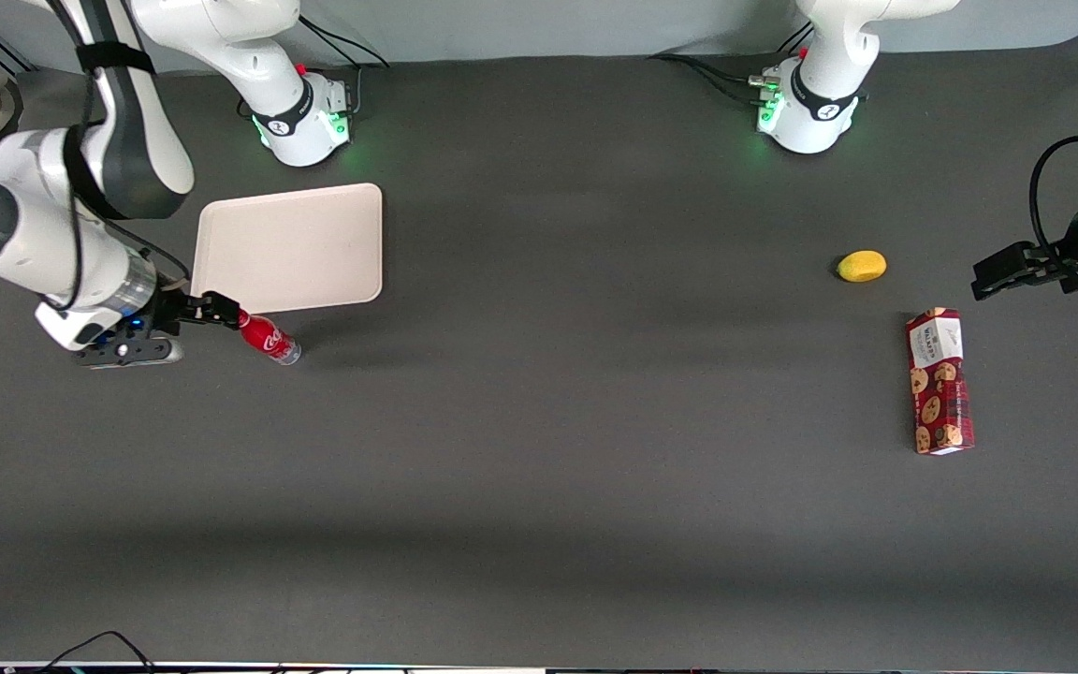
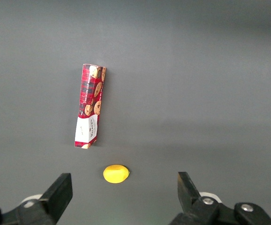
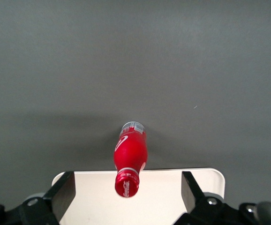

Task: Place coke bottle on tray
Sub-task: 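Close the right gripper around the bottle's neck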

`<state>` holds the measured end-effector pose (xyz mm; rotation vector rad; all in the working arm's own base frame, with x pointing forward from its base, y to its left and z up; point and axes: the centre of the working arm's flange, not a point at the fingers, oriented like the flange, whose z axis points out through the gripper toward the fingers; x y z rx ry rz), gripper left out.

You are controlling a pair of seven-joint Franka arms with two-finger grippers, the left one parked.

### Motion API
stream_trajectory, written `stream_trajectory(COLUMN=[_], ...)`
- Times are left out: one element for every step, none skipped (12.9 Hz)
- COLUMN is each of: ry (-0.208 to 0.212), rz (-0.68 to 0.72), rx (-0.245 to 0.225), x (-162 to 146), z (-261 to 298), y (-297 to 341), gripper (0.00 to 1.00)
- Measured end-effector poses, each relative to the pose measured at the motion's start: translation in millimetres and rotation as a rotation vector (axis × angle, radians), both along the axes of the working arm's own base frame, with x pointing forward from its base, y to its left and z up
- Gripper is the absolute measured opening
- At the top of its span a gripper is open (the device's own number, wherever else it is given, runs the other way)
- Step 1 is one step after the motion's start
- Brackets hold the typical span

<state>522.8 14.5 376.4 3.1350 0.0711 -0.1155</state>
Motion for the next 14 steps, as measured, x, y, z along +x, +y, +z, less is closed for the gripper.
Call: stream_trajectory(ry=[-0.004,-0.014,-0.022,-0.026,-0.027,-0.030,-0.036,-0.040,-0.040,-0.040,-0.041,-0.043,-0.045,-0.049], rz=[0.000,0.000,0.000,0.000,0.000,0.000,0.000,0.000,0.000,0.000,0.000,0.000,0.000,0.000], rx=[0.001,0.001,0.002,0.002,0.002,0.002,0.002,0.002,0.002,0.002,0.002,0.002,0.002,0.002], x=[-7.8,-14.8,-22.2,-29.3,-34.8,-38.7,-41.3,-42.8,-43.5,-43.5,-43.4,-43.2,-42.9,-42.5], z=[-14.5,-27.9,-41.6,-53.3,-61.5,-67.3,-71.3,-73.6,-74.5,-74.5,-74.4,-74.3,-74.0,-73.7], y=[-0.4,-0.6,-0.9,-1.1,-1.2,-1.3,-1.4,-1.5,-1.5,-1.5,-1.5,-1.4,-1.5,-1.4], gripper=[1.00,1.00,1.00,1.00,1.00,1.00,1.00,1.00,1.00,1.00,0.98,0.98,0.91,0.91])
